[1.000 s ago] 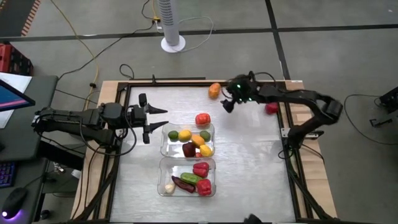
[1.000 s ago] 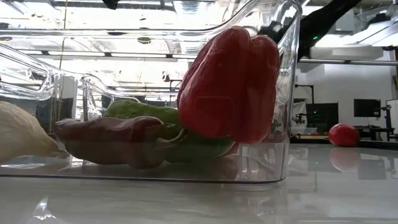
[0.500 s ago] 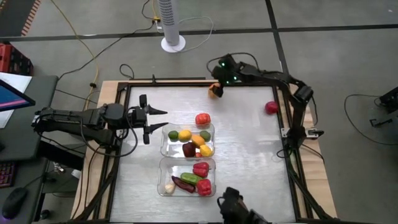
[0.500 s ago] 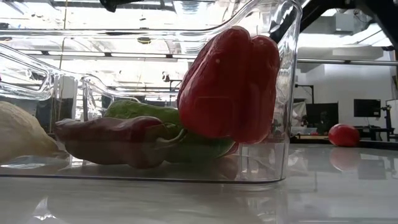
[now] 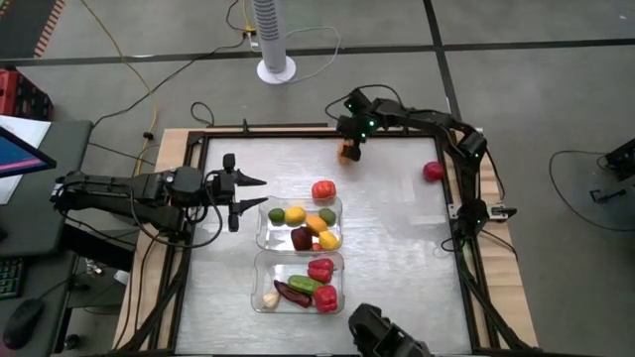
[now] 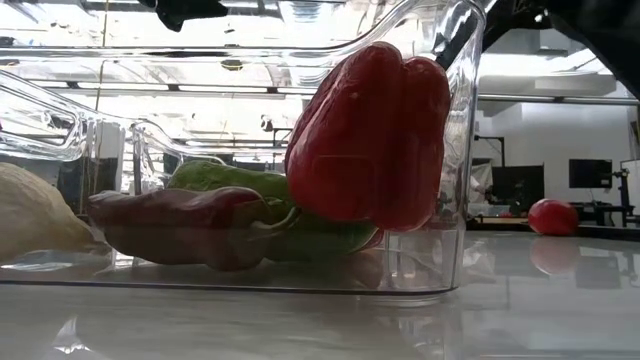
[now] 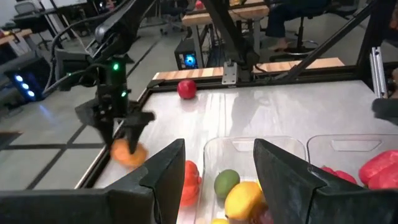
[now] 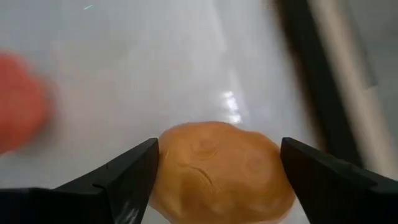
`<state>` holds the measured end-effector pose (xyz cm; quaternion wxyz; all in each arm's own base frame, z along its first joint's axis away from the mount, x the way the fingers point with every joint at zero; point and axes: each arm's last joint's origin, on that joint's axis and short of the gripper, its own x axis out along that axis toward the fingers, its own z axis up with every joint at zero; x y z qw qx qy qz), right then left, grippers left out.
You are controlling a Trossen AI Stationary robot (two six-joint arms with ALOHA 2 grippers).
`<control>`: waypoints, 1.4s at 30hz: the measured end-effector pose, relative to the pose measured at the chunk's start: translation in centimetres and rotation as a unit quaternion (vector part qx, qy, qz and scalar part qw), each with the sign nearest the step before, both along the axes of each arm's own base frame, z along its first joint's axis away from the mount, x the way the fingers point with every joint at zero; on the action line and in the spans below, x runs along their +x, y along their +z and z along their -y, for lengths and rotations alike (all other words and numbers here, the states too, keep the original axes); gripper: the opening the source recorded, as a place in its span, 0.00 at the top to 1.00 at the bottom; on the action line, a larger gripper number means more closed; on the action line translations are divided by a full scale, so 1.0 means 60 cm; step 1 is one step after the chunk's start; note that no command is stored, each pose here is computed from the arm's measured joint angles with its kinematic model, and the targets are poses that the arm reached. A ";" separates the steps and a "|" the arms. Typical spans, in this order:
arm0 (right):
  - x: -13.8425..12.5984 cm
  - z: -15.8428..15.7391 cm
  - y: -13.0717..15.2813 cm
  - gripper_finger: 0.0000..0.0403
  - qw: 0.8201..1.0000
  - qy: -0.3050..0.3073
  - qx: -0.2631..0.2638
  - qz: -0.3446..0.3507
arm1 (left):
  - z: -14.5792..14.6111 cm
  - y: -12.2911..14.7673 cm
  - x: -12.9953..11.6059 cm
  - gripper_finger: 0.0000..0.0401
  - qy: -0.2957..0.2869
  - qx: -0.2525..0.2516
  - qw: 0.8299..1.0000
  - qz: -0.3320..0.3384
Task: Sort produce into baskets
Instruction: Put the potato into the bottom transparent bin
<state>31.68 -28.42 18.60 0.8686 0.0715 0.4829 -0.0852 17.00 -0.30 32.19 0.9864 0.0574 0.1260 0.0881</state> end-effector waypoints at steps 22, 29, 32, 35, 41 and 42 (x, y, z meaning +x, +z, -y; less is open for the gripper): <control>0.031 -0.183 0.082 0.20 0.984 0.102 -0.068 -0.128 | 0.000 -0.010 -0.003 0.56 0.006 -0.022 0.999 -0.028; 0.023 -0.201 0.069 0.13 0.950 0.217 -0.095 -0.204 | 0.000 -0.010 -0.003 0.56 0.005 -0.024 0.999 -0.028; 0.027 -0.222 0.068 0.07 0.911 0.266 -0.162 -0.270 | 0.000 -0.010 -0.003 0.56 0.004 -0.019 0.999 -0.028; 0.036 -0.240 0.069 0.02 0.880 0.296 -0.217 -0.300 | 0.000 -0.010 -0.003 0.56 0.002 -0.011 0.999 -0.029; 0.047 -0.246 0.056 0.02 0.849 0.353 -0.238 -0.314 | 0.000 -0.010 -0.003 0.56 -0.002 0.002 0.999 -0.032; 0.047 -0.243 0.051 0.01 0.844 0.359 -0.236 -0.320 | 0.000 -0.010 -0.003 0.56 -0.002 0.003 0.999 -0.032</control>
